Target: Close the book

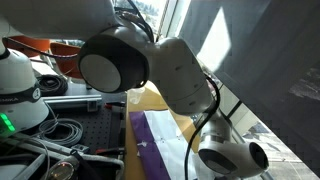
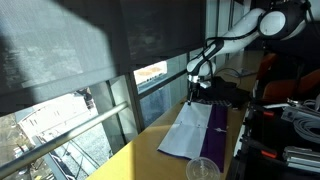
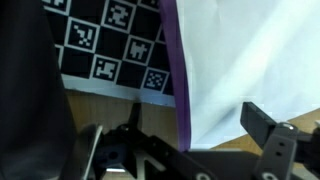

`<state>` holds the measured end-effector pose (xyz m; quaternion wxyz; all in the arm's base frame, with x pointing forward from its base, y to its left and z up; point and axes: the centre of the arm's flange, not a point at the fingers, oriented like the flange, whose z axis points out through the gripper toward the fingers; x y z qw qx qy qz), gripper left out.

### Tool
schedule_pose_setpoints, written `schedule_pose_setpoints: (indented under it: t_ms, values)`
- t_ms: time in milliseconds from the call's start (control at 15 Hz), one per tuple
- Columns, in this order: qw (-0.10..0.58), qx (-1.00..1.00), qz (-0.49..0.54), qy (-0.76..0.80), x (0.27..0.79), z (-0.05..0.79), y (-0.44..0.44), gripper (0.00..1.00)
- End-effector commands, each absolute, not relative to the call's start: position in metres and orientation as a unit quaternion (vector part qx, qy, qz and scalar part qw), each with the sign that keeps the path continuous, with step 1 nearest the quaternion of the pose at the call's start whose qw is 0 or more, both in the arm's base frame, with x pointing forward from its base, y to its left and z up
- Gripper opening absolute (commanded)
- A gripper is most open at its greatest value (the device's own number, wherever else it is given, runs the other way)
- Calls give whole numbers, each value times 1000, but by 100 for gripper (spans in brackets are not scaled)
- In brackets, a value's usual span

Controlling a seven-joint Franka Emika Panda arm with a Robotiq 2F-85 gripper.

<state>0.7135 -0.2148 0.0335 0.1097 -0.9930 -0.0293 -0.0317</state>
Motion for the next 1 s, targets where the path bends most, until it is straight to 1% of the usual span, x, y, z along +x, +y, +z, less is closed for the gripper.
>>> schedule_pose_setpoints:
  t_ms: [0, 133, 200, 267, 400, 467, 667, 733, 867, 933]
  values:
    - [121, -992, -40, -17, 739, 31, -211, 100]
    - [124, -991, -41, -12, 742, 32, -208, 100]
    - [126, -991, -42, -9, 743, 32, -207, 89]
    - [127, -991, -42, -7, 744, 31, -207, 72]
    - [128, -991, -40, 0, 746, 30, -209, 58]
    - [129, -991, -40, 2, 747, 30, -209, 49]
    - [133, -990, -37, 9, 751, 37, -206, 27]
    - [134, -990, -38, 10, 752, 41, -204, 18]
    - [135, -990, -39, 10, 756, 52, -201, 5]
    - [136, -990, -40, 10, 758, 58, -199, 0]
